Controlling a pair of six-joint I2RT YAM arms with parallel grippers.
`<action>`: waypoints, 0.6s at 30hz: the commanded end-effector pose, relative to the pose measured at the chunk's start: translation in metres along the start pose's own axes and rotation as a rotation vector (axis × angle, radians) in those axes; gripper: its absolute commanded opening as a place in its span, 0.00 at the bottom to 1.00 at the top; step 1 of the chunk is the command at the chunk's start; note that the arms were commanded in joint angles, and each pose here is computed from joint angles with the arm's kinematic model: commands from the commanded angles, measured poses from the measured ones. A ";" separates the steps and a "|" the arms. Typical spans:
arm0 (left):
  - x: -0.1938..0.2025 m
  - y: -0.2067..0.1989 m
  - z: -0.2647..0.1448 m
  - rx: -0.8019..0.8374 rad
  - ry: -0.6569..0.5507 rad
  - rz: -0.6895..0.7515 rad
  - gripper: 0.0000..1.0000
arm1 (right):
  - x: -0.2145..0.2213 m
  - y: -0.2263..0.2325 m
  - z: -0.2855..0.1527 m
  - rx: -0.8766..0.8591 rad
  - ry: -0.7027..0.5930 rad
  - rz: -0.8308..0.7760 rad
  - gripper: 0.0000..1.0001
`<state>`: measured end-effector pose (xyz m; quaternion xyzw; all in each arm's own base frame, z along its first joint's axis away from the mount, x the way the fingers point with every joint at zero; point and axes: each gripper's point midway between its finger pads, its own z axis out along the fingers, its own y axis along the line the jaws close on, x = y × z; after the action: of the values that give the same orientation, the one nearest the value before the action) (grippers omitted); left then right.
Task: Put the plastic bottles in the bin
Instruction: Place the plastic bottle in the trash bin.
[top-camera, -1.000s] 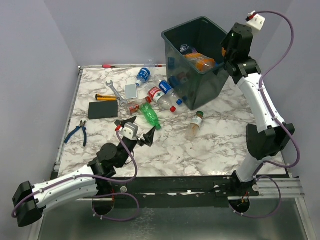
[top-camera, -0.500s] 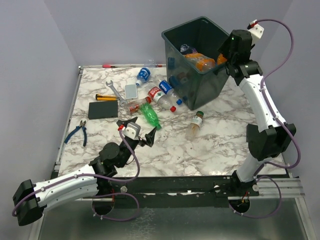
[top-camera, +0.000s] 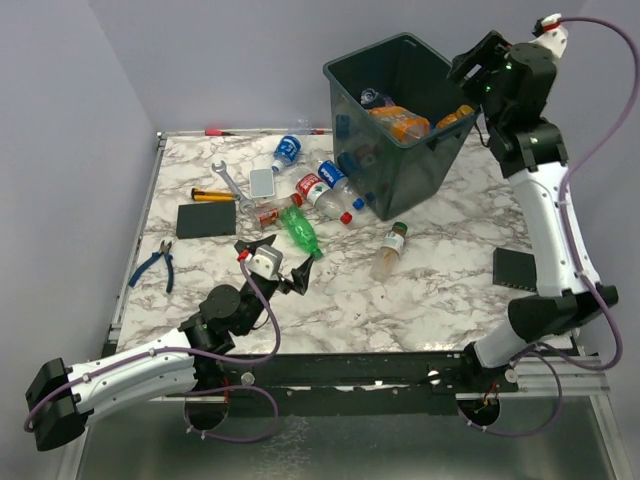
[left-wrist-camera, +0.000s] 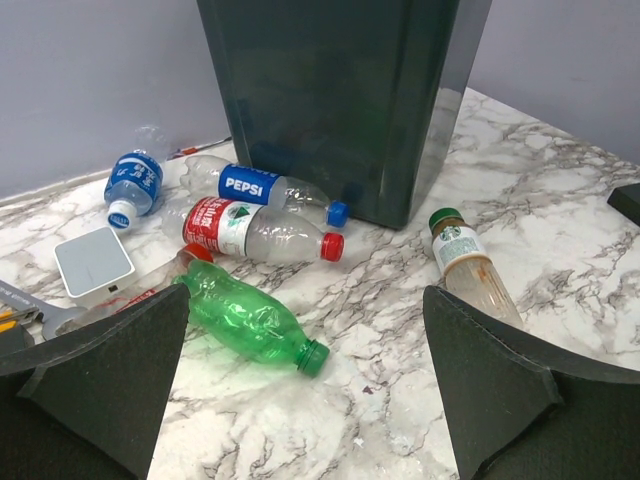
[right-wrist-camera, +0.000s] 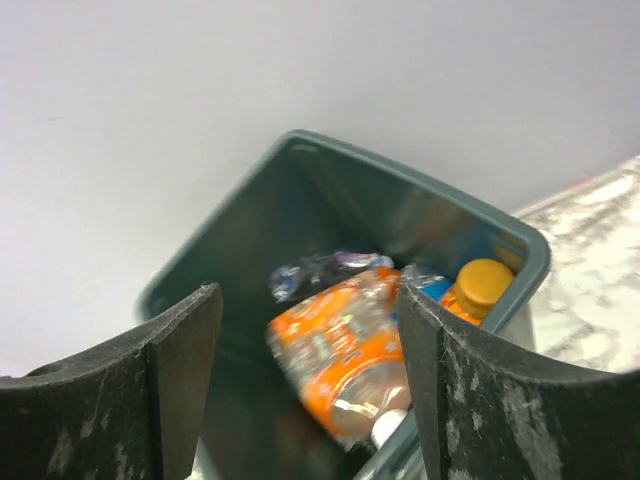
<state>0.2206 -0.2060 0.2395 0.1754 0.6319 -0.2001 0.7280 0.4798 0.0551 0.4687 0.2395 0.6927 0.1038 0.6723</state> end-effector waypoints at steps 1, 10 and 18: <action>-0.006 0.000 0.001 -0.006 -0.004 0.003 0.99 | -0.040 0.058 -0.089 -0.386 -0.020 0.037 0.73; -0.008 -0.001 -0.001 -0.007 0.027 0.016 0.99 | 0.057 0.054 -0.259 -0.938 0.271 0.213 0.72; -0.014 0.002 0.005 -0.062 0.122 -0.019 0.99 | 0.168 -0.042 -0.275 -0.671 0.449 0.193 0.84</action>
<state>0.2199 -0.2079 0.2461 0.1766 0.6534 -0.1917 0.7107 0.2169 0.1504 0.3814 0.0153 0.6708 0.4510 0.5886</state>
